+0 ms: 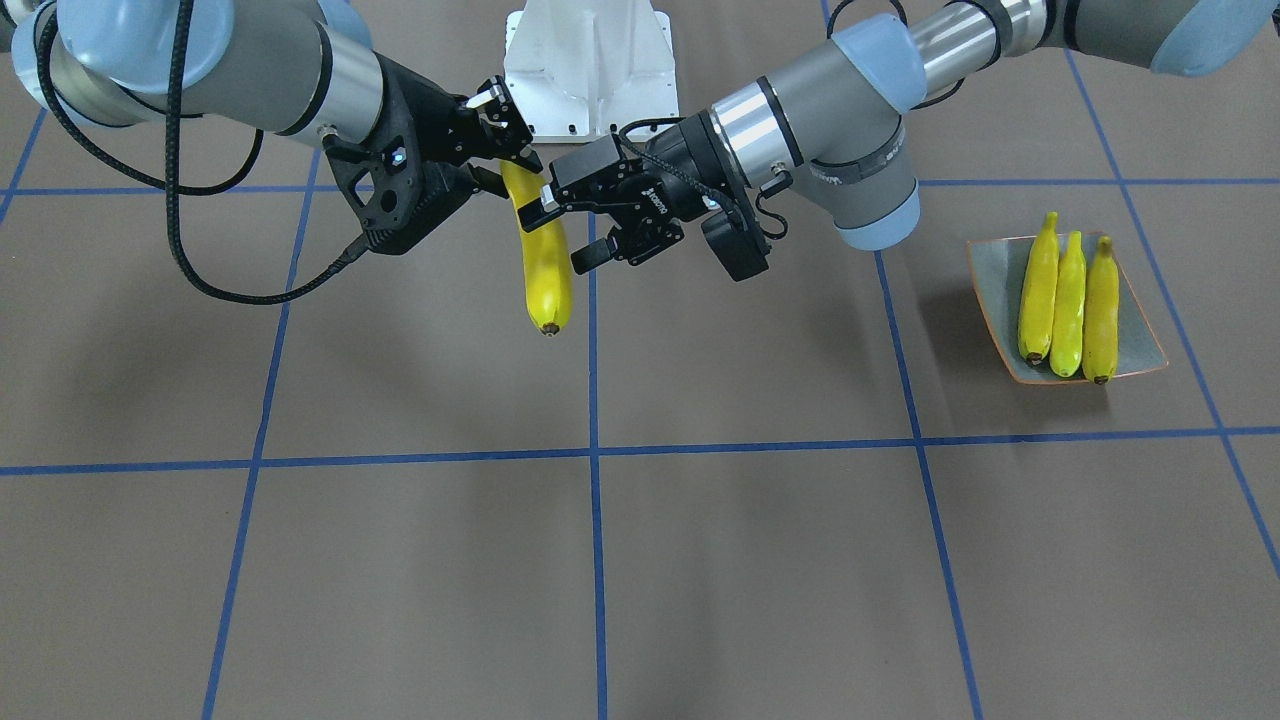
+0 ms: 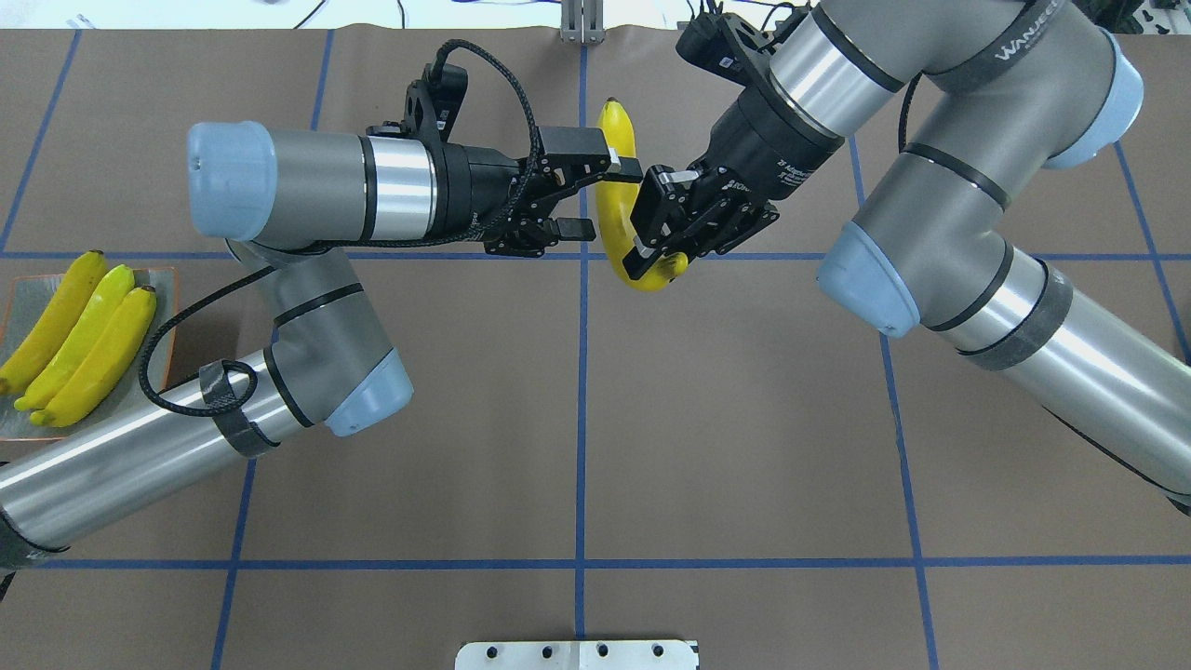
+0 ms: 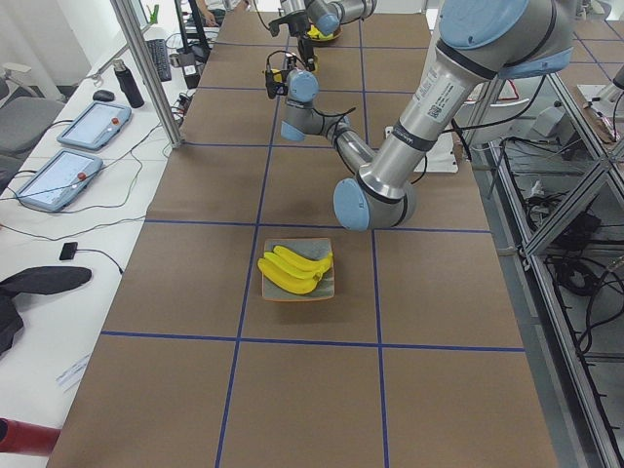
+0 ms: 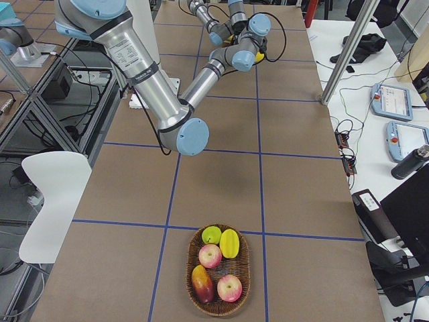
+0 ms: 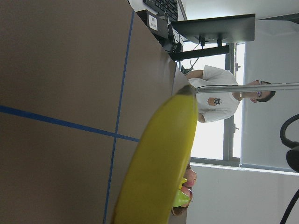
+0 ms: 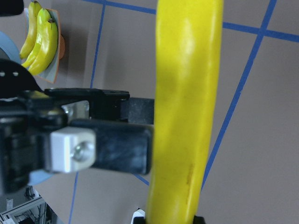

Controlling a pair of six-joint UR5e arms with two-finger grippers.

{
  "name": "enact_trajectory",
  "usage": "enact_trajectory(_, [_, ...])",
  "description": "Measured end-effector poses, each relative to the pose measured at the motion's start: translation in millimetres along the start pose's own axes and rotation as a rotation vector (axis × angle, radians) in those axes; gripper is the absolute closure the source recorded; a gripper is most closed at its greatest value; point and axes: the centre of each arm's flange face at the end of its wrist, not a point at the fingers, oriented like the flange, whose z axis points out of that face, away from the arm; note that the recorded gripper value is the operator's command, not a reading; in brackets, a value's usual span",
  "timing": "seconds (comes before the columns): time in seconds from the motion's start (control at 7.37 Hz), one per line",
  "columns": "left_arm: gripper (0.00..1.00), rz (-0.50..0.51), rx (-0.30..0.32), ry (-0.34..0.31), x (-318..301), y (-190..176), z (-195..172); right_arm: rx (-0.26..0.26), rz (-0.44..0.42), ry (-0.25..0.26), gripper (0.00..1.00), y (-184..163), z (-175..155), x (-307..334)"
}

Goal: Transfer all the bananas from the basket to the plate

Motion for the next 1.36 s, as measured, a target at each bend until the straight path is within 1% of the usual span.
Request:
enact_trajectory(0.14, [0.01, -0.001, 0.011, -0.007, -6, -2, -2, 0.021, 0.013, -0.017, 1.00, 1, -2, -1])
enact_trajectory(0.27, [0.01, -0.001, 0.018, -0.007, -8, -3, -3, 0.032, 0.022, -0.025, 1.00, 0, 0, 1])
enact_trajectory(0.41, [0.01, 0.001, 0.021, -0.002, -6, -3, -3, 0.032, 0.031, -0.027, 1.00, -2, 2, 4])
enact_trajectory(0.54, [0.01, 0.002, 0.025, 0.006, -2, -2, -2, 0.020, 0.039, -0.031, 1.00, -4, 4, 6])
enact_trajectory(0.95, [0.02, 0.016, 0.042, 0.009, -3, -2, 0, -0.064, 0.041, -0.071, 1.00, 3, 5, 3])
enact_trajectory(1.36, [0.05, 0.036, 0.033, 0.015, -2, 4, 3, -0.099, 0.038, -0.088, 1.00, 6, 5, 1])
